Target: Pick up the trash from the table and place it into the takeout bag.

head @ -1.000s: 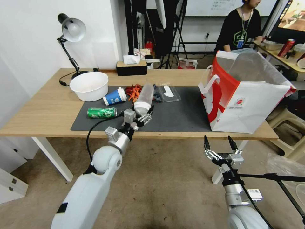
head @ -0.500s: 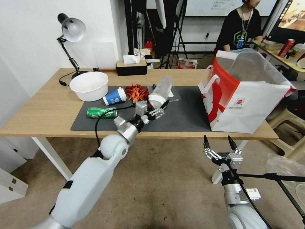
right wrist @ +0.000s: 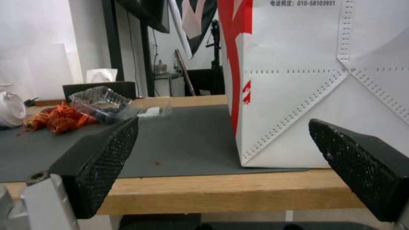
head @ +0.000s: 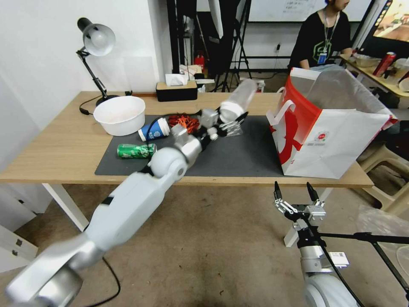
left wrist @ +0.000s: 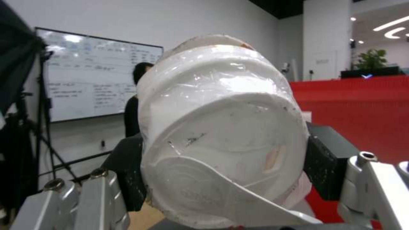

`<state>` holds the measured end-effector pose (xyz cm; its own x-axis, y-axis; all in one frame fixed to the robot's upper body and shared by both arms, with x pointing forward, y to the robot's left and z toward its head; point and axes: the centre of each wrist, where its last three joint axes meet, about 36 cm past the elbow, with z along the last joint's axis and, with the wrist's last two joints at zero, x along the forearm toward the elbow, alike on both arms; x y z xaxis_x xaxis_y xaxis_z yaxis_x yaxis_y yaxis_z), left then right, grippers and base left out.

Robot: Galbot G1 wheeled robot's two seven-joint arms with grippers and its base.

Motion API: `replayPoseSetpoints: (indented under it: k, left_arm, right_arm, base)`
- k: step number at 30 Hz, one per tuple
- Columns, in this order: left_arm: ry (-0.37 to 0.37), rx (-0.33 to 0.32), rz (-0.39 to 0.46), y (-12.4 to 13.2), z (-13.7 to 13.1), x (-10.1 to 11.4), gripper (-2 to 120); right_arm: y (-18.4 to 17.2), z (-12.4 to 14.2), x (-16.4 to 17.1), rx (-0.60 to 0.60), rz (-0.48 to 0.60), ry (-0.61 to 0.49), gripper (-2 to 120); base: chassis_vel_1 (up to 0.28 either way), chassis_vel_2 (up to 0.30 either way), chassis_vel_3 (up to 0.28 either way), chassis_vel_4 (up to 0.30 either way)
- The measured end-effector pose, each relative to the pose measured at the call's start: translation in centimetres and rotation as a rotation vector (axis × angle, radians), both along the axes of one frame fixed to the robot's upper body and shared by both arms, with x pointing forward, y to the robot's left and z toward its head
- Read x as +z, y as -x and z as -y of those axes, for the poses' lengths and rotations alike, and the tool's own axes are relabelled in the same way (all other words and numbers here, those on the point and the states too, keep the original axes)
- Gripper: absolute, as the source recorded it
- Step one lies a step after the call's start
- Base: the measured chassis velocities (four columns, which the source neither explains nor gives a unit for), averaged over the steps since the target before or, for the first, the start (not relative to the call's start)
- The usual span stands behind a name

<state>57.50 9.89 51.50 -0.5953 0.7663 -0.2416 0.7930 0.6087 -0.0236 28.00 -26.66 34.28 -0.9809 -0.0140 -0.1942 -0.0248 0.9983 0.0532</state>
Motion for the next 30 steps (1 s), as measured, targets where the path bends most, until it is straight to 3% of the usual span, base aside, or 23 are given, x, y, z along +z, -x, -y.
replayPoseSetpoints:
  k: [1, 2, 4, 13, 20, 30]
  left_arm:
    - [0.0, 0.0, 0.0, 0.0, 0.0, 0.0, 69]
    - [-0.02, -0.036, 0.033, -1.3, 1.8, 2.4, 69]
    - [-0.04, -0.07, 0.058, -2.2, 3.6, 4.3, 69]
    - [-0.074, -0.13, 0.121, -4.0, 8.9, 8.9, 69]
    - [-0.094, -0.176, 0.133, -3.9, 12.3, 10.1, 69]
    - [-0.114, -0.219, 0.129, -3.7, 16.6, 9.8, 69]
  right_arm:
    - [0.0, 0.0, 0.0, 0.0, 0.0, 0.0, 99]
    - [-0.1, 0.0, -0.1, -0.004, 0.001, -0.001, 99]
    - [-0.2, 0.0, -0.1, -0.01, 0.004, -0.003, 99]
    - [-0.3, 0.4, -0.2, -0.023, 0.007, 0.001, 99]
    - [-0.3, 0.4, -0.3, -0.026, 0.01, -0.002, 99]
    - [-0.3, 0.7, -0.3, -0.032, 0.011, -0.001, 99]
  base:
    - [0.0, 0.0, 0.0, 0.0]
    - [0.0, 0.0, 0.0, 0.0]
    - [0.0, 0.0, 0.0, 0.0]
    - [0.0, 0.0, 0.0, 0.0]
    - [0.0, 0.0, 0.0, 0.0]
    - [0.0, 0.0, 0.0, 0.0]
